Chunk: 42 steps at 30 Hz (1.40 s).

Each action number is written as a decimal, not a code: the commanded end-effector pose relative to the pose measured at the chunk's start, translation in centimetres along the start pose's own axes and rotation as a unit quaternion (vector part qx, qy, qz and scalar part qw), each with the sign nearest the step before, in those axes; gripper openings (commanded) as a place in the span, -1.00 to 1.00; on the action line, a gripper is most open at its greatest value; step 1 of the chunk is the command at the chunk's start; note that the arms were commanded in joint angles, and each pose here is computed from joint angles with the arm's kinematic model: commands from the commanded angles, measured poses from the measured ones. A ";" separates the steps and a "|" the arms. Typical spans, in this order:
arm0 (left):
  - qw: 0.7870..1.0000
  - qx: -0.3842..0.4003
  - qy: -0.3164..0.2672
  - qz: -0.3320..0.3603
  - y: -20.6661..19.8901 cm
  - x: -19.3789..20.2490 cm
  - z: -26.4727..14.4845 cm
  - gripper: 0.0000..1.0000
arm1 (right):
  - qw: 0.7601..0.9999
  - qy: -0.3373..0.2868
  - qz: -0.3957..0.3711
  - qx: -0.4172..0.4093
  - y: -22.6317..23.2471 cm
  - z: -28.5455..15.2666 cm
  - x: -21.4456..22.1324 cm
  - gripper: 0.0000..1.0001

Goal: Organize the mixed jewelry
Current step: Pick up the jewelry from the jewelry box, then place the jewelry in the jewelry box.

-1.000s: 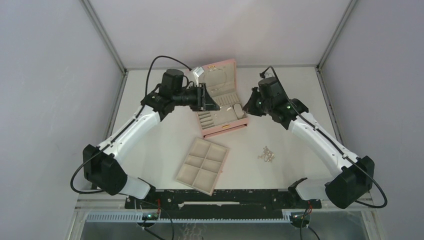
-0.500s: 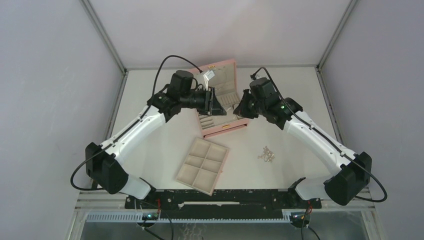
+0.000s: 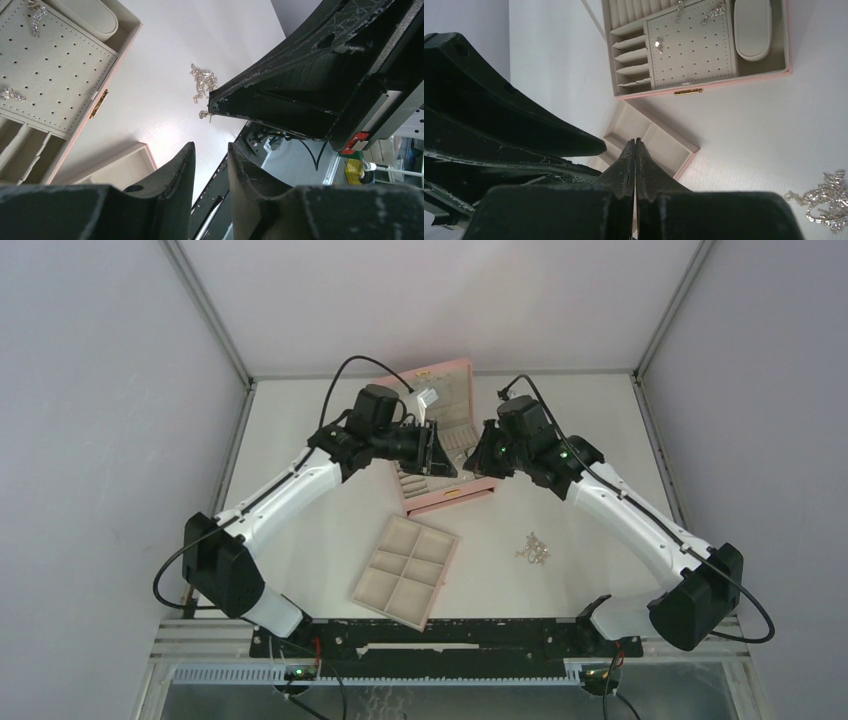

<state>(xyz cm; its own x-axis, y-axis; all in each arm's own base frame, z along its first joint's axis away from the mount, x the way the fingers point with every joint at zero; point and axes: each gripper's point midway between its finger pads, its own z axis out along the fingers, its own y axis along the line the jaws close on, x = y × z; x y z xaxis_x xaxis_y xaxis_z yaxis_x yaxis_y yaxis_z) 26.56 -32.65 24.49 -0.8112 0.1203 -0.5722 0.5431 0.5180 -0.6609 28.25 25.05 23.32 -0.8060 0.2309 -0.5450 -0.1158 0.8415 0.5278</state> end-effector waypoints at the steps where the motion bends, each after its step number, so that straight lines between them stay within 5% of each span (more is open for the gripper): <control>1: 0.999 0.026 -0.021 0.024 -1.7 -1.8 0.0 -0.31 | 1.000 -0.019 0.000 -0.025 2.0 -0.5 -1.3 -1.00; 29: 1.000 0.026 -0.013 0.010 -1.2 -1.3 1.0 -0.51 | 0.999 -0.014 -0.008 -0.029 2.5 -0.4 -1.2 -1.00; 38: 0.999 0.024 -0.021 0.009 -1.3 -1.7 0.8 -0.98 | 0.999 -0.012 -0.008 -0.031 2.7 -0.3 -1.1 -1.00; 42: 0.999 0.023 -0.021 0.009 -1.3 -1.6 0.7 -1.00 | 0.999 -0.013 -0.012 -0.033 2.7 -0.4 -1.1 -1.00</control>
<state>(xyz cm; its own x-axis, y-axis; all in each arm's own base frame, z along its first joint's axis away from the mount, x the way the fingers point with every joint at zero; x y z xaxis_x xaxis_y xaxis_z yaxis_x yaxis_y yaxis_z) 27.24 -33.51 23.63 -0.8237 0.1103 -0.5562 0.5254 0.5174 -0.6755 28.28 26.04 23.18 -0.8156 0.2116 -0.5385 -0.1303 0.8397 0.5272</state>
